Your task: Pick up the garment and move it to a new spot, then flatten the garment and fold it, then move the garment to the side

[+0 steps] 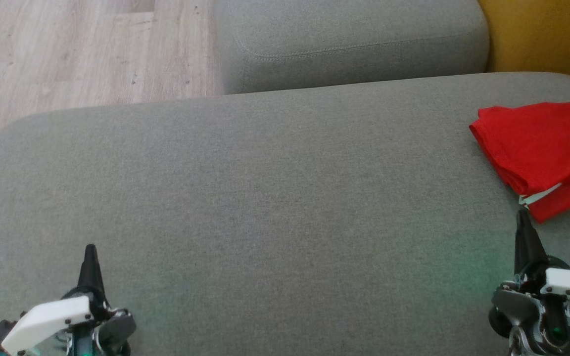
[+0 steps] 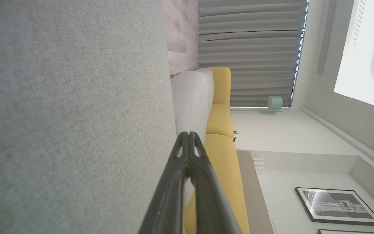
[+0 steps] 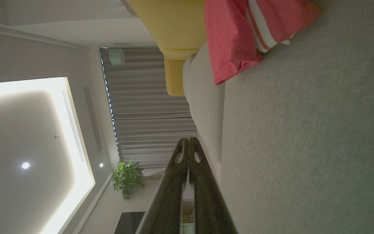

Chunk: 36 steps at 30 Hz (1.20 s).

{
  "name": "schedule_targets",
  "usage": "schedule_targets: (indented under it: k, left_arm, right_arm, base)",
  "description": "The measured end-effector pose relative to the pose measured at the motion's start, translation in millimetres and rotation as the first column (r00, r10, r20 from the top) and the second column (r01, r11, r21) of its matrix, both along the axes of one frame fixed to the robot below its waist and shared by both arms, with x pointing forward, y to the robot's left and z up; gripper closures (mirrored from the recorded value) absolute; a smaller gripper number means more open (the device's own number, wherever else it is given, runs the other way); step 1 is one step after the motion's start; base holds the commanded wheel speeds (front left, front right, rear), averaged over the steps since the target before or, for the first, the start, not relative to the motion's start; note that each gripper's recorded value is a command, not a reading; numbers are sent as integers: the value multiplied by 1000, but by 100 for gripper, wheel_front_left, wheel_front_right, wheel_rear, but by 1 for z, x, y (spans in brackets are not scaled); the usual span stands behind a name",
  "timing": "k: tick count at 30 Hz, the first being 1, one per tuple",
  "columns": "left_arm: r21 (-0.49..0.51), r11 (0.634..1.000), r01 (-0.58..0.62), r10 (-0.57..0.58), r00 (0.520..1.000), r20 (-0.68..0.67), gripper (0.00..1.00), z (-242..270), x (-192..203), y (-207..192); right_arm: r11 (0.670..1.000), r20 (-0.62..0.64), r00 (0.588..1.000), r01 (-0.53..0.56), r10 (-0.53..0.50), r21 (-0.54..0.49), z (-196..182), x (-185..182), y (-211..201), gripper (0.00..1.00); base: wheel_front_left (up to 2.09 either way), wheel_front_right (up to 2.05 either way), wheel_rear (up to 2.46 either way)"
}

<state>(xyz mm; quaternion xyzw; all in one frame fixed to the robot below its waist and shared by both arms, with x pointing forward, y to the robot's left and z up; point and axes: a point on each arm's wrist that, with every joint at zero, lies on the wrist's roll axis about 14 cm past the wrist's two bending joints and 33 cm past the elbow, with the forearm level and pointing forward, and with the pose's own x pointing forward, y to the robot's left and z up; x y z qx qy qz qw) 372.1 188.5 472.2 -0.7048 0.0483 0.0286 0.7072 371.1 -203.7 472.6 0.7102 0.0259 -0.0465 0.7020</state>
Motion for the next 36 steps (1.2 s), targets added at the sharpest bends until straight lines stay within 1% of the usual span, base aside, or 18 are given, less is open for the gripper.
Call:
schedule_targets:
  k: [36]
  left_arm:
    - [-3, 1000, -2, 2, 1000, 11, 100, 4, 3, 1]
  right_arm:
    - [1000, 11, 1000, 1, -1, 4, 4, 2, -1, 100]
  base:
    - [0, 0, 0]
